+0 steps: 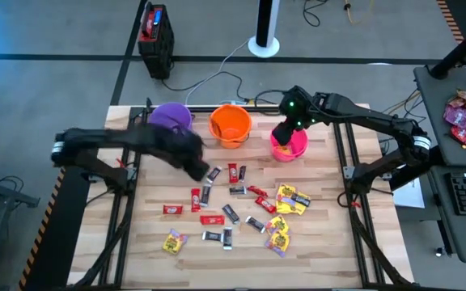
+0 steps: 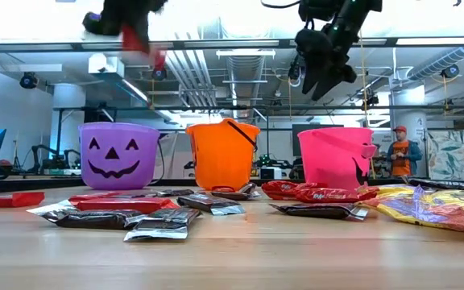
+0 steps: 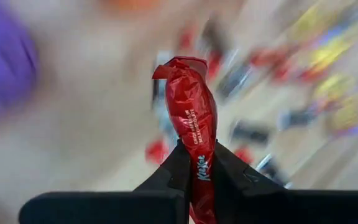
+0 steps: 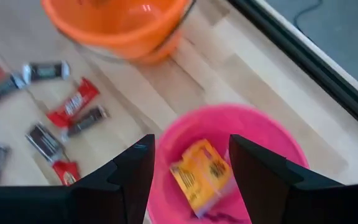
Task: Sort candy by brand, put in halloween buckets
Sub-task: Put the red candy into the orange bucket
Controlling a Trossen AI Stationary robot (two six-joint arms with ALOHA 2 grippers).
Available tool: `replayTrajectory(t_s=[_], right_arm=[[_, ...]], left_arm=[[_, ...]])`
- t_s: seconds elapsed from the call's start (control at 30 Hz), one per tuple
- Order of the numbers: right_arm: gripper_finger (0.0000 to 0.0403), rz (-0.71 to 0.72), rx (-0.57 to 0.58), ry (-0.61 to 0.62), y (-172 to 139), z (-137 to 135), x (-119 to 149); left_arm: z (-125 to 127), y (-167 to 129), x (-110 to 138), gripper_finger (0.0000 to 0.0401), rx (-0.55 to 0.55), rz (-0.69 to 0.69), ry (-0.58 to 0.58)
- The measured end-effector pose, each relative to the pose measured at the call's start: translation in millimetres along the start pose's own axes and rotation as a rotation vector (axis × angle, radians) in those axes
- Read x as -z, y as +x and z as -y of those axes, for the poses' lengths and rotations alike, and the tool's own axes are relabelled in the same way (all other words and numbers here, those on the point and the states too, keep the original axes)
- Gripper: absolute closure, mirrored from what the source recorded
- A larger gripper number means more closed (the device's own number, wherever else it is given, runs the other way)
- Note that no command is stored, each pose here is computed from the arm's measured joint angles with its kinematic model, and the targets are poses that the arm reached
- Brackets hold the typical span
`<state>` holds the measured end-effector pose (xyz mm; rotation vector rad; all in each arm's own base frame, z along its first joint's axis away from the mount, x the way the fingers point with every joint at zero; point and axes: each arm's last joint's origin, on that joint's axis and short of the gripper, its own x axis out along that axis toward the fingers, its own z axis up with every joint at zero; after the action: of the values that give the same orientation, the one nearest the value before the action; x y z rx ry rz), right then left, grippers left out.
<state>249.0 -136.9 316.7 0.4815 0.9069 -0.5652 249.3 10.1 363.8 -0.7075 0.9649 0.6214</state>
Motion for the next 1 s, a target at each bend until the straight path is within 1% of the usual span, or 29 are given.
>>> replayTrajectory(t_s=[0.1,0.17,0.23,0.33,0.43,0.5,0.57,0.67,0.73,0.8,0.93,1.0], right_arm=[[0.0204,0.096,-0.087,0.026,0,11,-14],[0.0204,0.184,-0.157,0.042,0,19,-26],[0.0204,0.270,-0.213,0.058,2,30,-38],[0.0204,0.406,-0.291,0.081,6,45,-57],[0.0205,0.511,-0.327,0.103,12,56,-71],[0.0204,0.564,-0.331,0.094,13,59,-78],[0.0204,0.610,-0.330,0.082,14,62,-84],[0.0204,0.643,-0.272,0.058,16,64,-92],[0.0204,0.655,-0.221,0.044,19,66,-96],[0.0204,0.665,-0.188,0.040,21,68,-99],[0.0204,0.659,-0.168,0.058,29,74,-104],[0.0204,0.647,-0.166,0.082,34,76,-106]], left_arm=[[-18,-57,-17,0.0388,0.031,0.236,0.066],[-31,-83,-25,0.0389,-0.002,0.367,0.110],[-43,-98,-34,0.0389,-0.033,0.453,0.158],[-53,-102,-51,0.0389,-0.028,0.528,0.263],[-62,-91,-71,0.0389,-0.006,0.561,0.384],[-73,-80,-85,0.0389,-0.019,0.555,0.441],[-89,-69,-98,0.0389,-0.030,0.530,0.478],[-117,-50,-113,0.0389,-0.013,0.470,0.521],[-131,-36,-121,0.0389,0.062,0.426,0.549],[-141,-24,-129,0.0389,0.149,0.410,0.577],[-152,-4,-144,0.0389,0.224,0.408,0.631],[-156,9,-153,0.0389,0.285,0.405,0.668]])
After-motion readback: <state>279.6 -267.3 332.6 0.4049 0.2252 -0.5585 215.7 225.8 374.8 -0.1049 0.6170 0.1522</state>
